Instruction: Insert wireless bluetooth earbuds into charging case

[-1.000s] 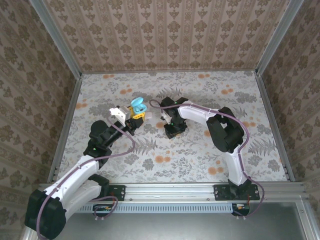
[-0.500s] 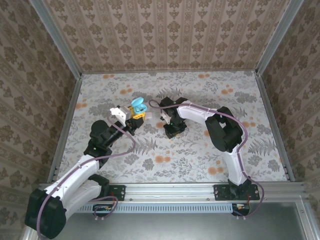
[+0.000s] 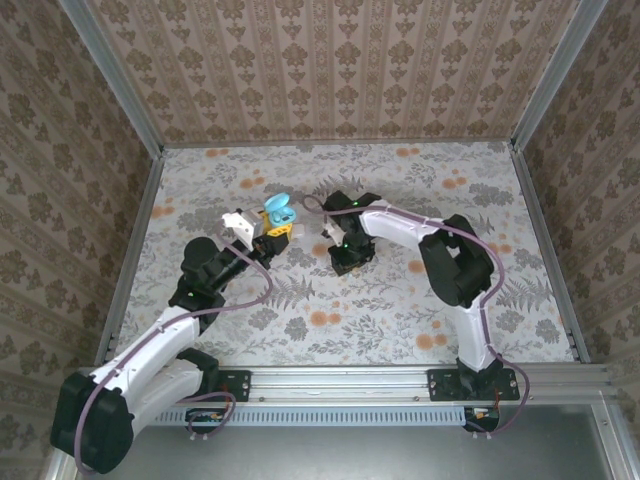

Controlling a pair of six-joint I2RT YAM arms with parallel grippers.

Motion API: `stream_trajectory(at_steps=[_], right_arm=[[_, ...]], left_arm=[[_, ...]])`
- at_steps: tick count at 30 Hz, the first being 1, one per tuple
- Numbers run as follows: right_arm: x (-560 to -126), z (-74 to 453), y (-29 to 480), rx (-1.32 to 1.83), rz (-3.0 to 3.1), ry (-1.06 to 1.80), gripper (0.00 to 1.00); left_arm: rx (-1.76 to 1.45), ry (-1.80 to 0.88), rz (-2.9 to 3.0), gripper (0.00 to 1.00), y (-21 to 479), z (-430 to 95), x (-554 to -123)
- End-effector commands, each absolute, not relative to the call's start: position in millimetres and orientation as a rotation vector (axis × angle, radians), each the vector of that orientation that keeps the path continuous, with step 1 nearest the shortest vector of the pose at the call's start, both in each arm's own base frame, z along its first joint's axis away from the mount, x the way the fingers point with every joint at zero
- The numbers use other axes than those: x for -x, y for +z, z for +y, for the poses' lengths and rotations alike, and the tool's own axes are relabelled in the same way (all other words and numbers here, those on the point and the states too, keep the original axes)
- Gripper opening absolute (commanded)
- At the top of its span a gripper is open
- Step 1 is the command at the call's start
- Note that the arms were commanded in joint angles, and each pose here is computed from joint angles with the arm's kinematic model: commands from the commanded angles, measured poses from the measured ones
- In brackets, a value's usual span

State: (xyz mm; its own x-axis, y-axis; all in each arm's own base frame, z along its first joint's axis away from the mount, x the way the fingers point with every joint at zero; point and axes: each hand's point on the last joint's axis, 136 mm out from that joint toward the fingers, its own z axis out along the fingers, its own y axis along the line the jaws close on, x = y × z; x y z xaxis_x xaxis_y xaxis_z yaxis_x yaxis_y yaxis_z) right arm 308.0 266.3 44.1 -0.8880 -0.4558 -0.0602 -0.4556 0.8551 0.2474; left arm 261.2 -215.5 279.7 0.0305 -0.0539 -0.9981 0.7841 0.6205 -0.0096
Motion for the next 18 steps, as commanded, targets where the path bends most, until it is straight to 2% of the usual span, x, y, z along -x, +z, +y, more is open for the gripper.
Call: stream_trajectory(at_steps=[1,6,12,15,18], right_arm=[[-309,274,112,-0.601,-3.045,-0.817,0.23],[-313,273,189,-0.465,-3.009,-1.298,0.23],[-308,277,280,-0.537,-2.95,-1.724,0.23],[-304,286,316,-0.594,-2.856,-1.936,0.23],[-304,293,331,-0.606,-2.803,-2.021,0.23]], left_arm=[[-0.685,-0.745,1.39,0.27,289,-219,-261],[-0.731,-0.776,1.408,0.27,281,-228,-263],[-0.817,-0.853,1.366,0.27,282,-248,-259],[-0.867,-0.89,1.339,0.27,285,-258,-253],[-0.901,-0.925,1.311,0.27,288,-266,-248]])
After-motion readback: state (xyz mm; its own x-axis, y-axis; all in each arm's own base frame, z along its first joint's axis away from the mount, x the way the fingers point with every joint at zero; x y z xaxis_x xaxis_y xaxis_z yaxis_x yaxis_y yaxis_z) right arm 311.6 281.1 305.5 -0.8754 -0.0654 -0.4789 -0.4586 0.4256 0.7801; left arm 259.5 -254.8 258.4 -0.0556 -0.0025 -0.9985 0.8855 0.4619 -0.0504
